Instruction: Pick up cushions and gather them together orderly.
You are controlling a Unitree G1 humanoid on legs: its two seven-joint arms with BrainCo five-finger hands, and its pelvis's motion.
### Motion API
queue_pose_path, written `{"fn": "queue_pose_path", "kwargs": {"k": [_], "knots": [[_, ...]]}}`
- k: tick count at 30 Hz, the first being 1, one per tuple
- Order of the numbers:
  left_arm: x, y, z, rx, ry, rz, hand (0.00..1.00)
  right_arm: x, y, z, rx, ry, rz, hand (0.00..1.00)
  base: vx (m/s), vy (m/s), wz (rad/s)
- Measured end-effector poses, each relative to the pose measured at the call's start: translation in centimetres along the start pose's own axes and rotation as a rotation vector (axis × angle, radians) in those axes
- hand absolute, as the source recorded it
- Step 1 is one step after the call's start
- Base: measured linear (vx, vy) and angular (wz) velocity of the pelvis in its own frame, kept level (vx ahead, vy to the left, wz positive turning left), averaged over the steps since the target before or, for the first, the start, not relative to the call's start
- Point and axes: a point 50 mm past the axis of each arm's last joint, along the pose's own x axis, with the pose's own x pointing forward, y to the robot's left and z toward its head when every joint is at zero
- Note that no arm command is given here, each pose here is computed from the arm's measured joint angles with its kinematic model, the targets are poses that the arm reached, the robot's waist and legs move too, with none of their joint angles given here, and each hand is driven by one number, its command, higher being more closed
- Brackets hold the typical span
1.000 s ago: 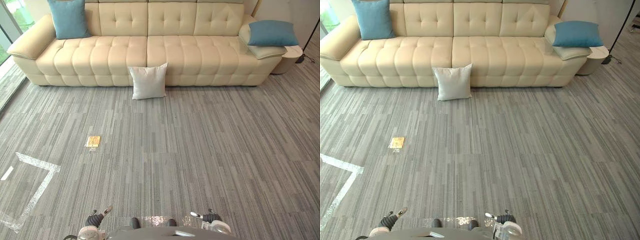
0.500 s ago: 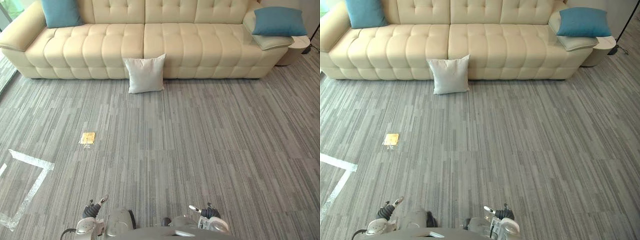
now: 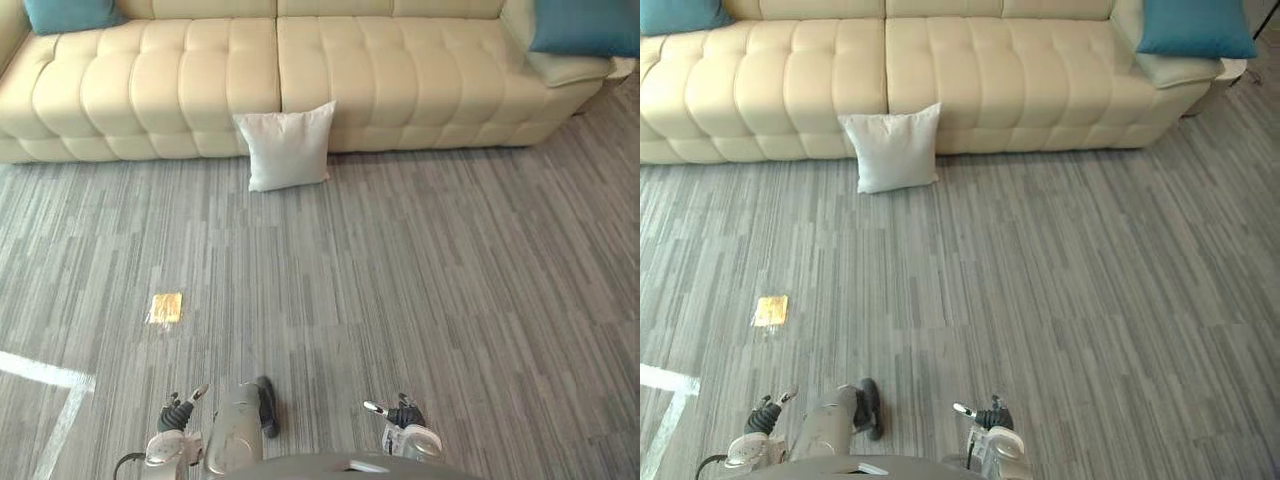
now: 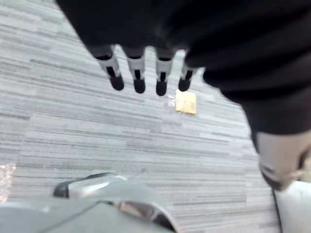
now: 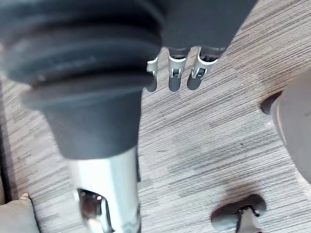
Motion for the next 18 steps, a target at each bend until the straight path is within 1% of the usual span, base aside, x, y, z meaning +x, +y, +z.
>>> {"fn": "queue_pose_path", "kwargs": {"k": [2, 4, 8, 10, 12, 14, 16, 18], "knots": [[0.0, -0.4, 0.4, 0.025, -0.014, -0.019, 0.00, -0.1, -0.4, -0.5, 0.000, 0.013, -0.008, 0.00, 0.38, 0.018, -0.10], [0.1, -0.4, 0.4, 0.008, -0.009, -0.018, 0.00, -0.2, -0.3, -0.5, -0.009, 0.013, -0.001, 0.00, 0.32, -0.058, -0.13], [-0.3, -2.8, 0.3, -0.047, 0.002, -0.069, 0.00, -0.4, -0.9, 1.5, -0.019, -0.096, -0.013, 0.00, 0.34, -0.122, -0.18], [-0.3, -3.6, 0.4, -0.055, 0.006, -0.088, 0.00, -0.4, -0.9, 1.8, -0.016, -0.107, -0.014, 0.00, 0.42, -0.242, 0.11], [-0.2, -3.7, 0.3, -0.053, 0.018, -0.091, 0.00, -0.4, -0.8, 1.7, -0.020, -0.103, -0.010, 0.00, 0.59, -0.345, 0.32], [-0.2, -4.8, 0.5, -0.065, 0.028, -0.115, 0.00, 0.0, -0.9, 2.7, -0.032, -0.125, -0.006, 0.00, 0.43, -0.196, 0.29], [-0.5, -7.2, 1.8, -0.095, -0.002, -0.169, 0.00, 0.2, -0.8, 3.8, -0.051, -0.155, 0.004, 0.00, 0.35, -0.208, 0.22], [-0.6, -7.7, 1.9, -0.088, -0.006, -0.179, 0.00, 0.2, -0.9, 3.5, -0.055, -0.144, 0.006, 0.00, 0.26, -0.183, 0.34]]}}
